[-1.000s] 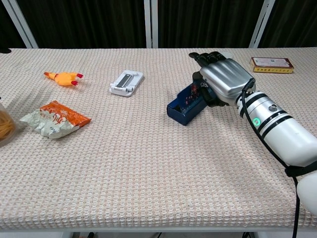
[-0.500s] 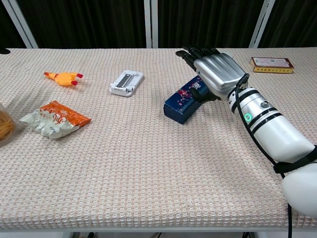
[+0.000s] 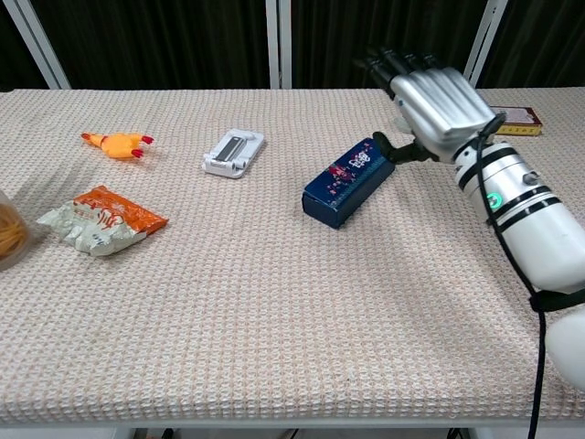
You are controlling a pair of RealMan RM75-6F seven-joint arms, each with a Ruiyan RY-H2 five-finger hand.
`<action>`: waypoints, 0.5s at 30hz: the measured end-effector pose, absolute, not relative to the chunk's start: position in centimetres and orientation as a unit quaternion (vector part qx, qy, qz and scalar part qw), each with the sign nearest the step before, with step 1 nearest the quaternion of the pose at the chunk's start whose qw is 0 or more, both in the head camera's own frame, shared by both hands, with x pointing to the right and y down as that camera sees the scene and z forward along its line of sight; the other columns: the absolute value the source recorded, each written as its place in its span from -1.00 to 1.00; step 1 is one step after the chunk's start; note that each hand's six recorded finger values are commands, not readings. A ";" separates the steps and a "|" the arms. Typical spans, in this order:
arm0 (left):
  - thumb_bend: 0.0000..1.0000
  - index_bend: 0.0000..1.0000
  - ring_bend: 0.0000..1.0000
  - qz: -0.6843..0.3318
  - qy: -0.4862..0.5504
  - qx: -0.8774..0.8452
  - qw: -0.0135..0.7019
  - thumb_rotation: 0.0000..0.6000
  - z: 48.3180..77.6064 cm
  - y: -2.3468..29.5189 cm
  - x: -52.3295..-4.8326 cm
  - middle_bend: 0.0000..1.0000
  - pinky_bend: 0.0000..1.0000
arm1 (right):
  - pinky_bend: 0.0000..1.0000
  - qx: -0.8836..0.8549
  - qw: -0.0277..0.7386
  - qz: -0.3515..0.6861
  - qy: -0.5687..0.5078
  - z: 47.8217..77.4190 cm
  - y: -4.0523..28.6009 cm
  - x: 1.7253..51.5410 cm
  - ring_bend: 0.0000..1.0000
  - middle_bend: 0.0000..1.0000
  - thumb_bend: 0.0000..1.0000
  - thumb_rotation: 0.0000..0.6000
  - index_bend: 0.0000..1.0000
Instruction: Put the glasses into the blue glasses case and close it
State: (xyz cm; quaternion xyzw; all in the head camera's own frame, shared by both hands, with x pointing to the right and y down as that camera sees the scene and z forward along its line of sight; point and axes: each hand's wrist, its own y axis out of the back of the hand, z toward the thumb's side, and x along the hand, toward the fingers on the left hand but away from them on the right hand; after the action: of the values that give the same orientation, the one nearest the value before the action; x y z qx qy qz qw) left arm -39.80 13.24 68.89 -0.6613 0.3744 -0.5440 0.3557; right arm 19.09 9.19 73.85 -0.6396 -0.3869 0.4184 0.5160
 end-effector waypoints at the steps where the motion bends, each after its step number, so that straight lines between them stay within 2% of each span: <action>1: -0.91 -0.89 -0.95 -0.543 0.376 -0.660 0.357 1.00 68.7 13.3 -39.8 -1.00 -0.60 | -1.00 -0.636 0.516 0.417 -0.394 73.3 9.2 19.9 -1.00 -1.00 -0.07 1.00 -1.00; 9: -0.92 -0.89 -0.95 -0.536 0.398 -0.646 0.370 1.00 66.6 14.5 -40.3 -1.00 -0.60 | -1.00 -0.628 0.479 0.453 -0.413 69.0 11.1 27.9 -1.00 -1.00 -0.13 1.00 -1.00; 15: -0.92 -0.89 -0.95 -0.544 0.403 -0.632 0.377 0.99 65.2 16.2 -41.1 -0.99 -0.60 | -1.00 -0.594 0.426 0.560 -0.391 64.3 15.3 38.5 -1.00 -1.00 -0.13 1.00 -1.00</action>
State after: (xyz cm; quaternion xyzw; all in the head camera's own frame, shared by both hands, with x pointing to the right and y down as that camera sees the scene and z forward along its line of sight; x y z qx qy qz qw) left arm -41.07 16.18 65.20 -0.6321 0.4029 -0.5440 0.3770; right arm 38.54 15.33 64.31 -0.5935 -0.3912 0.5596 0.4261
